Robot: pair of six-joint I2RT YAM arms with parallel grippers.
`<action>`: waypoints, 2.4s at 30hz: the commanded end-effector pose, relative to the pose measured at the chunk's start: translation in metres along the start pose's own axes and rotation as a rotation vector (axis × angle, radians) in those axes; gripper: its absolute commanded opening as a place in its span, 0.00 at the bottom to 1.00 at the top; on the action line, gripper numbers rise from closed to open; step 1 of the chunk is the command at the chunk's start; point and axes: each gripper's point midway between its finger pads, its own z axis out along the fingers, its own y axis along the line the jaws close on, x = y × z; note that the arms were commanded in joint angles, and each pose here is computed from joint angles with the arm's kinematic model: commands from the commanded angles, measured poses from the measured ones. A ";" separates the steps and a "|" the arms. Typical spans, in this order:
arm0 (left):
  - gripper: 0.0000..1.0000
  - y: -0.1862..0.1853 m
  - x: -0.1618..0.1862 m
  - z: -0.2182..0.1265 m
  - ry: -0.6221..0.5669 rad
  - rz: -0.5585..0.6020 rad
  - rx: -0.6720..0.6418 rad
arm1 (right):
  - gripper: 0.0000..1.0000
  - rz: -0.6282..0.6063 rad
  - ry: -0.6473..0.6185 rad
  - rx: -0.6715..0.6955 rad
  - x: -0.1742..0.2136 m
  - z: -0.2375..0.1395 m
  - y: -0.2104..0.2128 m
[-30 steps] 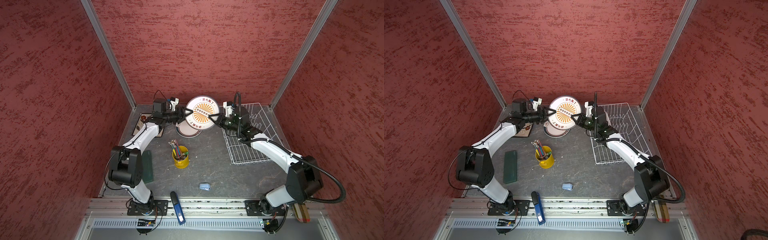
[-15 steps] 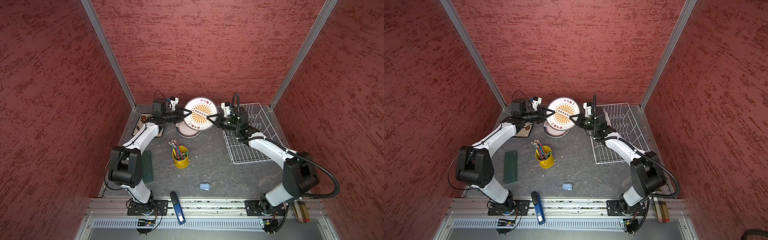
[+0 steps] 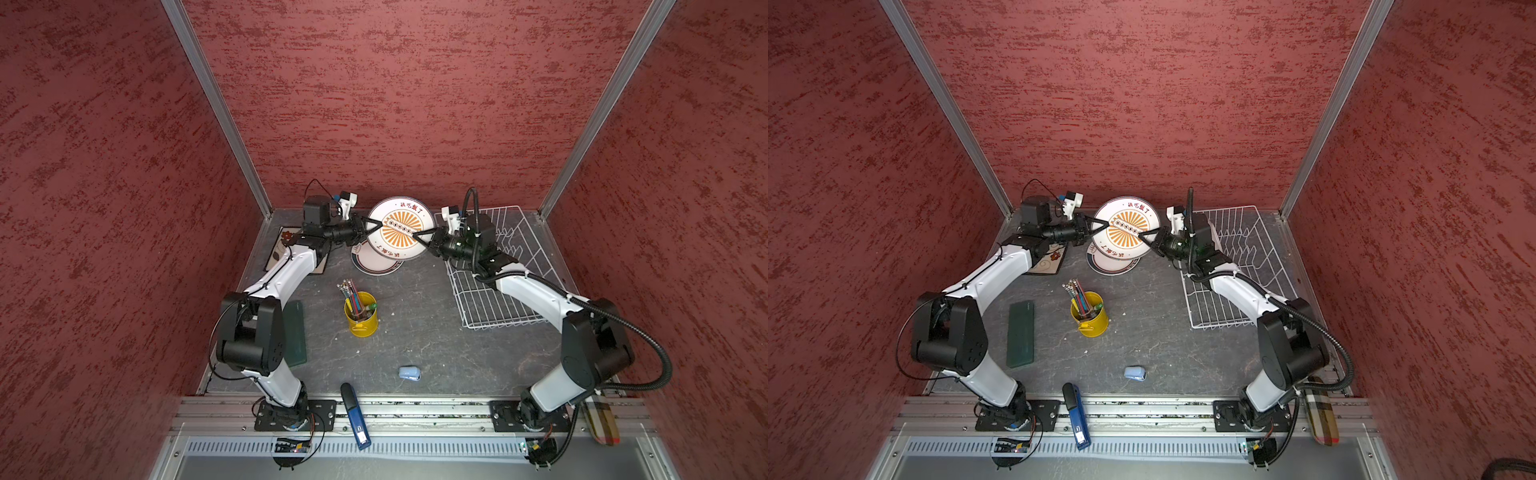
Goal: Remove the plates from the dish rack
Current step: 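Open the right gripper and draw it back while the left gripper holds the plate, then lower the plate onto the green-rimmed plate with the left gripper while the right returns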
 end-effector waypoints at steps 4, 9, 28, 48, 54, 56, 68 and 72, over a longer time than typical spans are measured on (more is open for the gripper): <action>0.00 -0.002 -0.004 -0.008 -0.028 0.002 -0.009 | 0.39 -0.083 -0.029 -0.080 -0.011 -0.003 0.025; 0.00 -0.002 -0.007 -0.011 -0.039 0.005 -0.009 | 0.73 -0.080 -0.031 -0.076 -0.014 -0.005 0.024; 0.00 0.033 -0.029 -0.031 -0.137 -0.036 -0.098 | 0.99 -0.107 -0.099 0.027 -0.028 -0.026 0.007; 0.00 0.112 -0.025 -0.013 -0.141 -0.125 -0.254 | 0.99 -0.130 -0.144 0.120 -0.033 -0.048 -0.007; 0.00 0.138 -0.023 -0.006 -0.127 -0.152 -0.288 | 0.99 -0.135 -0.150 0.141 -0.032 -0.053 -0.010; 0.00 0.145 -0.022 -0.003 -0.124 -0.159 -0.297 | 0.99 -0.133 -0.149 0.148 -0.031 -0.053 -0.012; 0.00 0.181 -0.018 0.010 -0.098 -0.197 -0.337 | 0.99 -0.153 -0.170 0.165 -0.028 -0.066 -0.007; 0.00 0.189 -0.017 0.013 -0.091 -0.207 -0.348 | 0.99 -0.156 -0.174 0.175 -0.027 -0.069 -0.009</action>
